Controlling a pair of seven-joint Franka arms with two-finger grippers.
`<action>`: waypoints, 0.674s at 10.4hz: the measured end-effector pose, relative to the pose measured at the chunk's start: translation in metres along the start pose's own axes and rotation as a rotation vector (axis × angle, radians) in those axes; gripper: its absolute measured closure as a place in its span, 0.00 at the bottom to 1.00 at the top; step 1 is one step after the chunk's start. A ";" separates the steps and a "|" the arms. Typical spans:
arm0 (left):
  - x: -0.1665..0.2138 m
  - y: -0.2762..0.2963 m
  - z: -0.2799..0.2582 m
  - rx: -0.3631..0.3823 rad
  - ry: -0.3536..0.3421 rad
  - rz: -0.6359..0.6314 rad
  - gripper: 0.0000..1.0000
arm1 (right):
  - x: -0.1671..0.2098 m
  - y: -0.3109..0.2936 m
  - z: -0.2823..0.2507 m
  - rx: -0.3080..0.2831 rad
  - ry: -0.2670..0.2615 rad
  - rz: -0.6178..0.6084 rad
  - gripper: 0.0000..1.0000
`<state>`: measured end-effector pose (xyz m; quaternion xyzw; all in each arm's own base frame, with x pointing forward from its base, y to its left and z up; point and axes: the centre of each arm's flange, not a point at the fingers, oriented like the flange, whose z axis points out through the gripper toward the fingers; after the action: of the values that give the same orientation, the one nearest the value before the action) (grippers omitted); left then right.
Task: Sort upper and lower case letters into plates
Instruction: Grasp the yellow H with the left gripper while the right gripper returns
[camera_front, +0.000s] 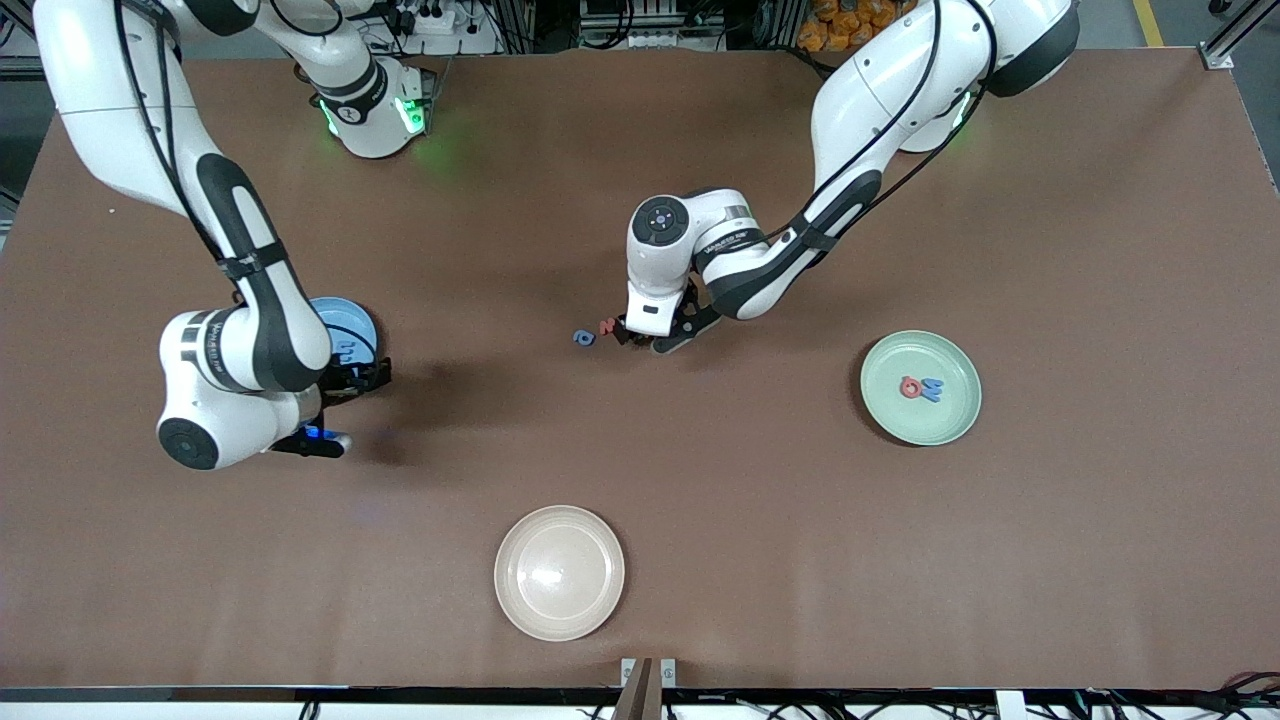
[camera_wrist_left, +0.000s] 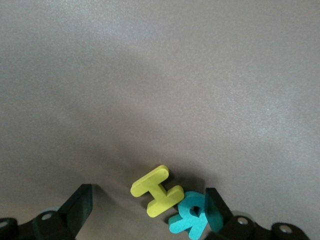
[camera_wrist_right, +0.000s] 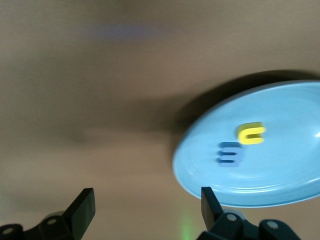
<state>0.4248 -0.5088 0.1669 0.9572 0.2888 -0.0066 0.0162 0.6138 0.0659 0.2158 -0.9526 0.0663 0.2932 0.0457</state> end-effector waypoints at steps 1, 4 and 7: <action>0.000 0.000 0.000 -0.001 0.001 0.000 0.00 | -0.001 -0.006 0.001 -0.001 0.003 0.017 0.05; 0.000 0.002 -0.001 -0.020 0.004 0.008 0.18 | -0.003 -0.025 0.003 0.022 0.007 0.083 0.05; 0.000 0.003 -0.002 -0.022 0.006 0.010 0.27 | -0.013 -0.070 0.005 0.020 0.023 0.138 0.05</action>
<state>0.4262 -0.5115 0.1690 0.9585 0.2840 -0.0005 0.0260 0.6112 0.1364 0.2228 -0.9486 0.1350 0.2841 0.0340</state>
